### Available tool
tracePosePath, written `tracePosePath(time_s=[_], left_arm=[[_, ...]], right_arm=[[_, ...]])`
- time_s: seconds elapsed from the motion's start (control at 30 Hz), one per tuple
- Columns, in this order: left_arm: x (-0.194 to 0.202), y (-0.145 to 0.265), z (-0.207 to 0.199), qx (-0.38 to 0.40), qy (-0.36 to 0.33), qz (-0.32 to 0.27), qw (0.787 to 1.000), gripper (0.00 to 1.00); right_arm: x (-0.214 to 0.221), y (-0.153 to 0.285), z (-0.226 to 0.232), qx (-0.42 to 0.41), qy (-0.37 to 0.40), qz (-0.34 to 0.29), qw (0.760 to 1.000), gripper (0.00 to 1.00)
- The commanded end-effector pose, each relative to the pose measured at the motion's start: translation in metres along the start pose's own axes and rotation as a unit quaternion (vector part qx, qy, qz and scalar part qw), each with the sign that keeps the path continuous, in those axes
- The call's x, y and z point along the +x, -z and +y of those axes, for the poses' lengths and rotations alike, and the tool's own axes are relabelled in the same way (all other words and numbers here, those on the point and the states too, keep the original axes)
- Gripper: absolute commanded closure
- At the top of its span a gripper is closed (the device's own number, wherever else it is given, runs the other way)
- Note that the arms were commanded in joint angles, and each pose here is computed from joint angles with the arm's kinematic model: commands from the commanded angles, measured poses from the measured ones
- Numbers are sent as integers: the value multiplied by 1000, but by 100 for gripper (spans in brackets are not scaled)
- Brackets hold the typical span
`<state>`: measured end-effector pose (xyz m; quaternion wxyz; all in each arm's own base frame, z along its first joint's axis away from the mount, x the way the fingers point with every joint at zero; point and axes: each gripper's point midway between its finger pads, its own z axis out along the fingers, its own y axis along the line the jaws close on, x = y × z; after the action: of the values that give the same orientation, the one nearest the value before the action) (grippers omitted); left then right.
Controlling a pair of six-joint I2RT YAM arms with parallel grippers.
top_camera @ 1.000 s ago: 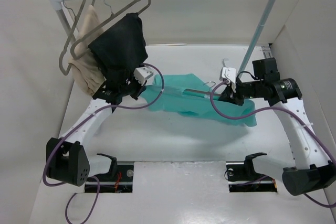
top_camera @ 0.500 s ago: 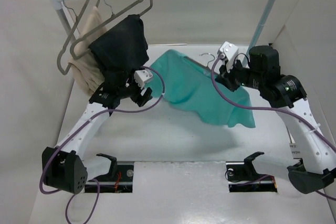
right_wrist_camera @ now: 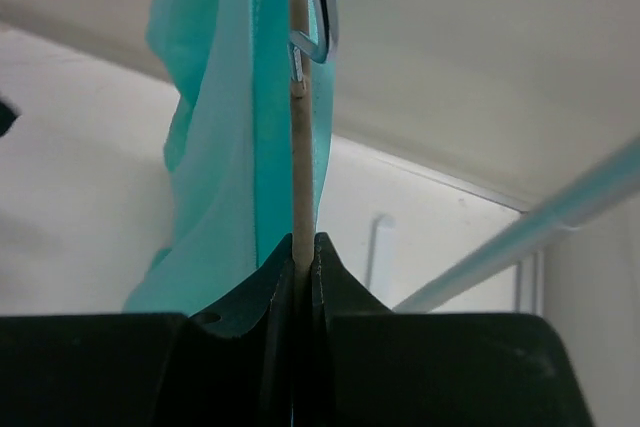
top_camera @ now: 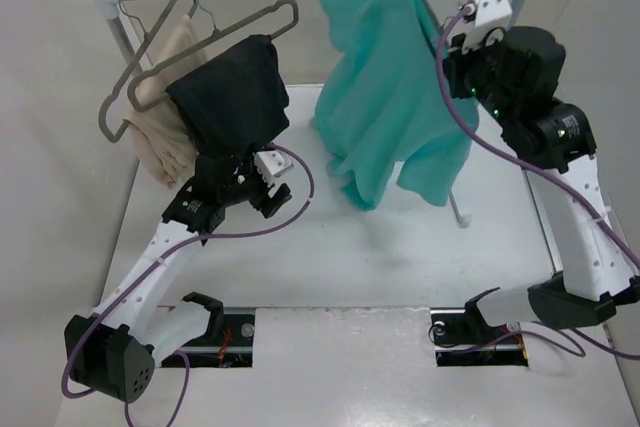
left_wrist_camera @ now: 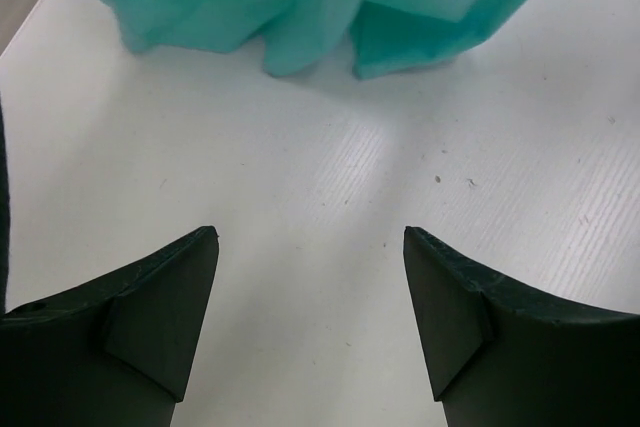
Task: Place the t-shirt on the hanger
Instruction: Hang the hanger with tshirt onto the clothesline
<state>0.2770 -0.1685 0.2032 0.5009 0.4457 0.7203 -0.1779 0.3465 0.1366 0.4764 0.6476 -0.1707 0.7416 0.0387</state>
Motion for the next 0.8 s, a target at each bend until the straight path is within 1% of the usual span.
tracePosePath(time_s=[0.0, 0.03, 0.1, 0.13, 0.2, 0.33, 0.47, 0.5, 0.63, 0.67, 0.77], left_arm=[[-4, 4, -3, -9, 0, -17, 1000, 28], [-4, 4, -3, -9, 0, -17, 1000, 28], [-8, 3, -1, -12, 1, -25, 1000, 28], [-8, 3, -1, -12, 1, -25, 1000, 28], [-8, 2, -1, -14, 4, -28, 999, 28], [-4, 1, -3, -12, 11, -25, 1000, 28], [-2, 0, -3, -12, 15, -26, 999, 28], [-4, -1, -2, -14, 13, -30, 999, 28], [-4, -1, -2, -14, 13, -30, 999, 28], [-6, -1, -1, -16, 11, -33, 999, 28], [-2, -2, -2, -14, 13, -30, 999, 28]], right_arm=[[-63, 19, -57, 76, -11, -93, 993, 100], [-61, 18, -61, 73, -5, -84, 994, 100], [-65, 21, -86, 97, 1, -86, 992, 100], [-62, 16, -88, 90, 7, -81, 993, 100], [-62, 17, -102, 103, 12, -83, 991, 100], [-62, 16, -110, 104, 17, -88, 991, 100], [-54, -6, -121, 102, 17, -76, 992, 100], [-39, -19, -125, 99, 15, -51, 994, 100], [-22, -32, -127, 94, 13, -32, 995, 100], [-4, -41, -130, 99, 4, -12, 995, 100], [3, -46, -131, 104, -1, -11, 994, 100]])
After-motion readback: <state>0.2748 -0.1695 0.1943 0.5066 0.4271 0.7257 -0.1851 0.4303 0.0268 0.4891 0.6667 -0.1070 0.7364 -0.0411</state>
